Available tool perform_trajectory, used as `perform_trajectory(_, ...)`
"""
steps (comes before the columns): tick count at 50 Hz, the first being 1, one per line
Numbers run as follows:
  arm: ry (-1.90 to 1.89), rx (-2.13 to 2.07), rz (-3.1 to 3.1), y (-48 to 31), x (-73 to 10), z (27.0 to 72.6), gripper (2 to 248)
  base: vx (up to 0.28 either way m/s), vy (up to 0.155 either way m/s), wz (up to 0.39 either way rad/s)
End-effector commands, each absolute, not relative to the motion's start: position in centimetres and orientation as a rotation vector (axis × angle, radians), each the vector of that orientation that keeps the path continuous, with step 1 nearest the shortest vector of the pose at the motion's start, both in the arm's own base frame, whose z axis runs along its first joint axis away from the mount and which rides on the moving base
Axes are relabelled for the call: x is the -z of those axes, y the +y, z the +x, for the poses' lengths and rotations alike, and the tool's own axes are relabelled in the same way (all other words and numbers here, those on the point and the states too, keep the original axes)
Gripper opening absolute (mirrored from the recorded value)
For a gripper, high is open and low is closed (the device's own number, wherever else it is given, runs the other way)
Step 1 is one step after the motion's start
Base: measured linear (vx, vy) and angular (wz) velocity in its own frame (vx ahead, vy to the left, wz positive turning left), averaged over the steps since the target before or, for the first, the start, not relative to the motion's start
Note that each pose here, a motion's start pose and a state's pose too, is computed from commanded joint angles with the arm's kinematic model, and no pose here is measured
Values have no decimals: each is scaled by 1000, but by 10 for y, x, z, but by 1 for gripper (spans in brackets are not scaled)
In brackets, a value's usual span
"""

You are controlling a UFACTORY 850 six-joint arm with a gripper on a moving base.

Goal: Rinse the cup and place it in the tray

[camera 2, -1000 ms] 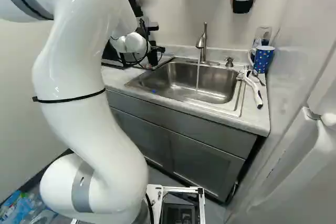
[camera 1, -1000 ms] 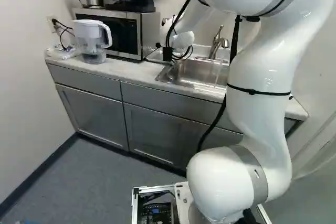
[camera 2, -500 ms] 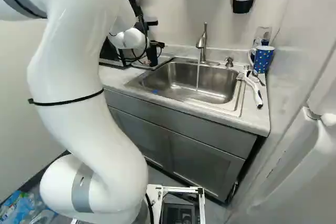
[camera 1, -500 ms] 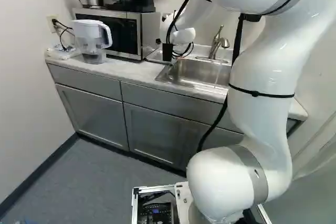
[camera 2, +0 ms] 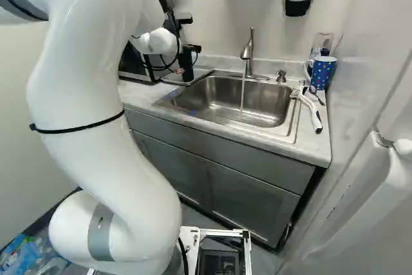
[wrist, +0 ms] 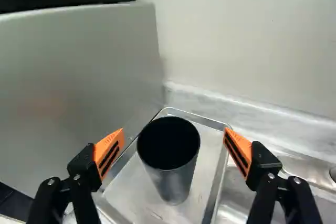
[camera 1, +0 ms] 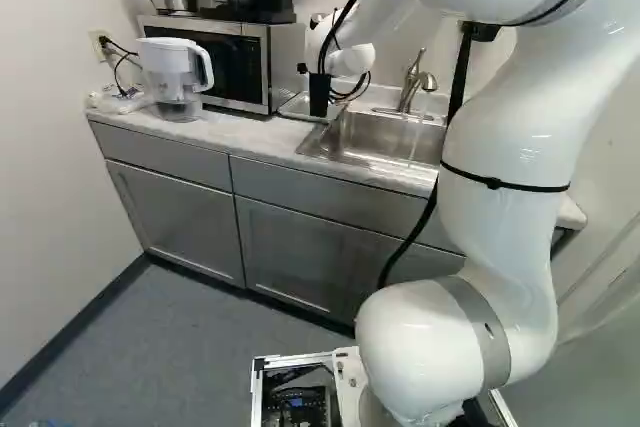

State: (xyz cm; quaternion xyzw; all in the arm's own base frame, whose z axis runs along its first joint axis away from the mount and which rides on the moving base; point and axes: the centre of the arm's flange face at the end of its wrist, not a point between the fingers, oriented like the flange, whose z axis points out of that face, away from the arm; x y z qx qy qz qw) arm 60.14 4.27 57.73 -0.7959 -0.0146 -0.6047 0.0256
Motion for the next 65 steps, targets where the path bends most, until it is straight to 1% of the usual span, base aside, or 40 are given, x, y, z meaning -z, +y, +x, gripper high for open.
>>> perform_trajectory(32,-41,1946,-2398,41,-613,597,247,0,0,0)
perform_trajectory(65,55,2027,-2396,-6,-640,570,247,0,0,0)
